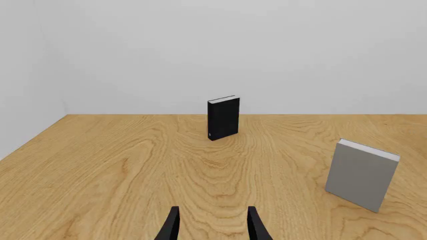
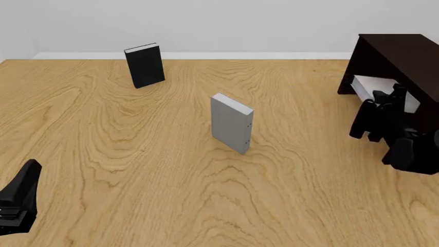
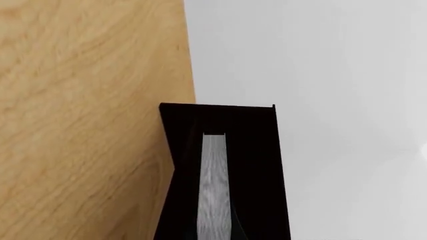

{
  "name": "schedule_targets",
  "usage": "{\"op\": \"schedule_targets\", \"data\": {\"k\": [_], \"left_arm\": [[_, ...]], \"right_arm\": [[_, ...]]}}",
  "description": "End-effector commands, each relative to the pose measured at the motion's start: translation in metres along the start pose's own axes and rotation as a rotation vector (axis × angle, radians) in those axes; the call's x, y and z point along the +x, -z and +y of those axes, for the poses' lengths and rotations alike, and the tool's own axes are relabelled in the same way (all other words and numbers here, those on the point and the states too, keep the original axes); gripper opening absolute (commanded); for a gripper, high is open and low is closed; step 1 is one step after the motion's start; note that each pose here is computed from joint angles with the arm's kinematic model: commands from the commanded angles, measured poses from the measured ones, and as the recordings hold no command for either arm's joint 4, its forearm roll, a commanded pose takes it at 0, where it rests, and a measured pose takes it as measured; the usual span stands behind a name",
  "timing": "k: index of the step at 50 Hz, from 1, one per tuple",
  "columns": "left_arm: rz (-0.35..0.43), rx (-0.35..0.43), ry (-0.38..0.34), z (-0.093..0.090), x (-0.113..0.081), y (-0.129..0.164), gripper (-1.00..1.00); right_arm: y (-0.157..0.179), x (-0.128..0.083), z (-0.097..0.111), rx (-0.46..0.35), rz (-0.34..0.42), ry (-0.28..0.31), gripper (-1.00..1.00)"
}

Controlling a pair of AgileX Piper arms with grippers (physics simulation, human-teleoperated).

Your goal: Pick up the book on the right and place it on the cabinet shelf.

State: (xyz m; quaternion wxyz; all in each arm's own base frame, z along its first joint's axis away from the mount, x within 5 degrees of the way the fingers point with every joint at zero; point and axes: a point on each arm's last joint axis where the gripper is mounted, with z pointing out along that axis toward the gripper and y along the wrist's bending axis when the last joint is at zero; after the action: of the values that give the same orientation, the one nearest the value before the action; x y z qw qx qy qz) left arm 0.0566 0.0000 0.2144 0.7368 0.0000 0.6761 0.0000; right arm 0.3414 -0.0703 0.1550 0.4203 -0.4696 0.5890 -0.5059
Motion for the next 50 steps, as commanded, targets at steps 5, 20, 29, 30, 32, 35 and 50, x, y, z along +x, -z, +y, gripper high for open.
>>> {"op": "schedule_targets", "data": {"k": [5, 20, 29, 30, 32, 35, 50], "left_arm": [[0.000, 0.000, 0.000, 0.000, 0.000, 0.000, 1.00], [0.000, 0.000, 0.000, 0.000, 0.000, 0.000, 1.00], [0.000, 0.000, 0.000, 0.000, 0.000, 0.000, 1.00], [0.000, 0.000, 0.000, 0.000, 0.000, 0.000, 1.00], [0.000, 0.000, 0.000, 0.000, 0.000, 0.000, 1.00], [0.000, 0.000, 0.000, 0.000, 0.000, 0.000, 1.00], [0.000, 0.000, 0.000, 0.000, 0.000, 0.000, 1.00]], "right_arm": [[-0.009, 0.007, -0.004, 0.023, 0.017, -0.013, -1.00], [-0.011, 0.016, 0.001, 0.017, 0.041, -0.009, -1.00], [-0.016, 0.016, 0.004, 0.013, 0.043, -0.009, -1.00], [-0.017, 0.016, 0.004, 0.009, 0.042, -0.015, -1.00], [-0.014, 0.022, 0.007, 0.008, 0.059, -0.008, -1.00], [-0.016, 0.021, 0.007, 0.004, 0.054, -0.012, -1.00], [-0.020, 0.021, 0.007, -0.009, 0.056, -0.025, -1.00]]}}
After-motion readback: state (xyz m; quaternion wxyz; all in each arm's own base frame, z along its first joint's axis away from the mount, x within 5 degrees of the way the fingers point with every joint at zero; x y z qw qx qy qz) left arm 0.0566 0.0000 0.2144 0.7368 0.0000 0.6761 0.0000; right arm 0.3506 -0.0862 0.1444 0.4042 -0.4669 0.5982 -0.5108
